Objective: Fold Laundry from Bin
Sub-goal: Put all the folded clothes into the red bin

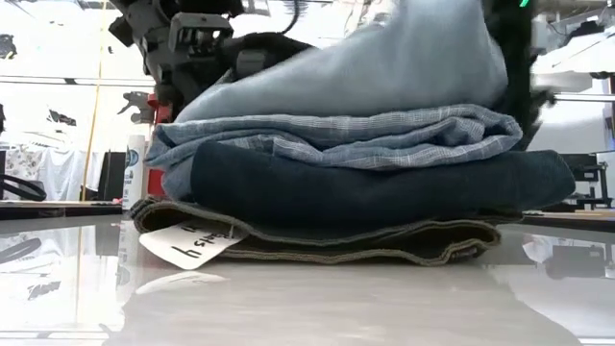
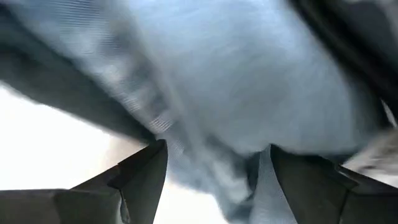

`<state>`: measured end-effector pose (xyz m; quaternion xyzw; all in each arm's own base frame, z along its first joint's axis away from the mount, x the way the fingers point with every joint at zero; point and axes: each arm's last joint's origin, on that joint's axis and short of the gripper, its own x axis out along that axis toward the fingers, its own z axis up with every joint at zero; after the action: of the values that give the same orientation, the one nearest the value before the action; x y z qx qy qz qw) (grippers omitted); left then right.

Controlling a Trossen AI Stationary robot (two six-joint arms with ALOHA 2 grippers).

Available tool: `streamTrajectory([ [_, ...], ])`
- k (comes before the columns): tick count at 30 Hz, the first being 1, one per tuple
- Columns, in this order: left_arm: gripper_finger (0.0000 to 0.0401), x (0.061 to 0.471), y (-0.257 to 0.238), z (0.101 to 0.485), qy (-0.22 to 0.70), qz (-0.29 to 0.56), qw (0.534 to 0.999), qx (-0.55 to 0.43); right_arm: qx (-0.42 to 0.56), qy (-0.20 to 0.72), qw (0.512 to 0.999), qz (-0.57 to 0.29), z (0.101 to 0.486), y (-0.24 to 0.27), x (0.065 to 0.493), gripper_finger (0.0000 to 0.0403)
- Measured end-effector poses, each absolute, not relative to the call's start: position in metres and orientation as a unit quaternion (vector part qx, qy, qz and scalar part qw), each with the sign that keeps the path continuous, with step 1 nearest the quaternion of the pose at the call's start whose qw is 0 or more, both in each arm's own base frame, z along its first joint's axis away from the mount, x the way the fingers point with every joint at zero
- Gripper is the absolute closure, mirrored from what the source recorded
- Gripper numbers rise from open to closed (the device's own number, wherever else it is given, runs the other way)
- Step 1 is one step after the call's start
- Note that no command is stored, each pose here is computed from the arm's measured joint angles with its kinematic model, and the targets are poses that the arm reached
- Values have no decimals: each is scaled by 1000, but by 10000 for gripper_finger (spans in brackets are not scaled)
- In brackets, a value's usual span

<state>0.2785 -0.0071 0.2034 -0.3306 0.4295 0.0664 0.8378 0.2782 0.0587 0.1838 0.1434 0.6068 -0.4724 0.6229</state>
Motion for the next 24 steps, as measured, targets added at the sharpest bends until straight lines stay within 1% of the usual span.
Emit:
streamTrajectory([
  [2,127,269,-4,212,427,85,839,-327,150,599,632,-469,205,61,265,381],
  [5,127,255,0,224,429,108,838,-319,175,575,663,-446,229,65,253,373],
  [8,126,241,5,231,442,126,816,-350,208,547,684,-436,247,68,242,361],
  [10,126,232,7,243,419,124,816,-378,240,528,693,-429,260,69,233,346],
  [12,126,221,8,262,368,123,828,-405,271,511,701,-416,273,71,221,324],
  [15,127,201,12,288,284,143,846,-428,325,459,719,-409,294,75,202,276],
  [19,130,177,17,309,207,166,854,-447,401,406,725,-386,315,79,177,192],
  [22,131,166,21,315,166,191,836,-487,443,386,708,-393,321,81,161,127],
  [24,131,162,25,313,184,191,822,-505,465,376,691,-405,314,83,154,91],
])
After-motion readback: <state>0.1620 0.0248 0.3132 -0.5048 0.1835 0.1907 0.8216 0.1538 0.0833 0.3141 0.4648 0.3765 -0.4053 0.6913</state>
